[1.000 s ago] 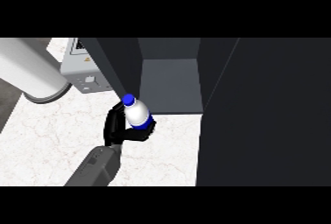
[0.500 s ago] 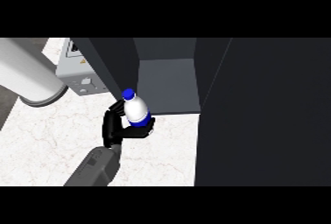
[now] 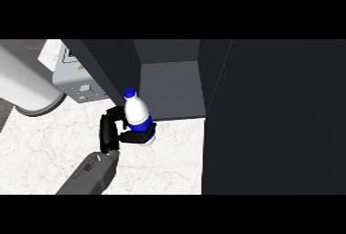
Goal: Pick up the bottled water, place it into the cabinet and close the cabinet
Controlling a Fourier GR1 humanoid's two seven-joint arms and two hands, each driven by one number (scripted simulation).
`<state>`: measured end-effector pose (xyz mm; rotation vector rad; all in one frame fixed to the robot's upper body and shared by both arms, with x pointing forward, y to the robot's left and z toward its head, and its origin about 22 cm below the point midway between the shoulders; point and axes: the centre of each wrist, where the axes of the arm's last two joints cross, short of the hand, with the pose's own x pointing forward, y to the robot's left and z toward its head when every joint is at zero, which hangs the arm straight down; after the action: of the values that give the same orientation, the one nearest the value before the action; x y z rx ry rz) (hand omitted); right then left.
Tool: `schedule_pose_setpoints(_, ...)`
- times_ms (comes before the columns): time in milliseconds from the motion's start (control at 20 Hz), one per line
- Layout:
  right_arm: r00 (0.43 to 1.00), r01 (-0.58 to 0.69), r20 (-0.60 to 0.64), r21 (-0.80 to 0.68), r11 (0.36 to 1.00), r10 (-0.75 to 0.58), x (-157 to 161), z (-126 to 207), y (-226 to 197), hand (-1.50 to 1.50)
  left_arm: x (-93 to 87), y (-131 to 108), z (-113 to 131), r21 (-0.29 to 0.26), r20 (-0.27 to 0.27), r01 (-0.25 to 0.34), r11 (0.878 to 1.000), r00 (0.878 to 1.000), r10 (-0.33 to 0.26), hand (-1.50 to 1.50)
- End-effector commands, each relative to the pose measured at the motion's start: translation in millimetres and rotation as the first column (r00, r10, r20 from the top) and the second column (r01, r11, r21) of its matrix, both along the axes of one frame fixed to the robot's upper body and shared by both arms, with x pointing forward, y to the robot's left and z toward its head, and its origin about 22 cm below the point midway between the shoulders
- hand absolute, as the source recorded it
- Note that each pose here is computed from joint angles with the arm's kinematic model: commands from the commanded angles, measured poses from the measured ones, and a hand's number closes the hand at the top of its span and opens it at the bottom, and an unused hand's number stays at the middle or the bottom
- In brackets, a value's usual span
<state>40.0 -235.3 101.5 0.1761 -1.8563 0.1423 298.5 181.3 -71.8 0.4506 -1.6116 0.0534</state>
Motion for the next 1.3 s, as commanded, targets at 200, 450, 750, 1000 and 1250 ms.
schedule_pose_setpoints(200, 1.000, -0.017, 0.017, 0.030, 0.999, 0.016, 2.7, 6.7, -1.9, -1.50, 69.3, -41.1, 67.3, -0.066, 0.037, 0.011, 0.998, 0.999, -0.009, 1.50)
schedule_pose_setpoints(450, 0.999, -0.047, 0.020, 0.030, 0.998, 0.046, 5.7, 0.5, -1.6, -1.50, 74.8, -31.0, 71.5, 0.070, 0.101, -0.034, 0.997, 0.995, 0.027, -1.50)
schedule_pose_setpoints(750, 0.997, -0.073, 0.010, 0.039, 0.997, 0.073, 4.8, 4.8, -1.7, -1.50, 79.2, -21.2, 75.2, 0.148, 0.125, -0.070, 0.987, 0.991, 0.052, -1.50)
schedule_pose_setpoints(1000, 0.996, -0.092, 0.003, 0.039, 0.995, 0.092, 6.2, 2.2, -1.1, -1.50, 71.2, -31.4, 76.0, 0.110, 0.111, 0.015, 0.994, 0.993, -0.027, -1.50)
schedule_pose_setpoints(1250, 0.993, -0.115, -0.003, 0.031, 0.993, 0.115, 5.7, 1.0, -2.7, -1.50, 64.8, -43.1, 96.8, -0.004, 0.209, 0.081, 0.997, 0.975, -0.079, -1.50)
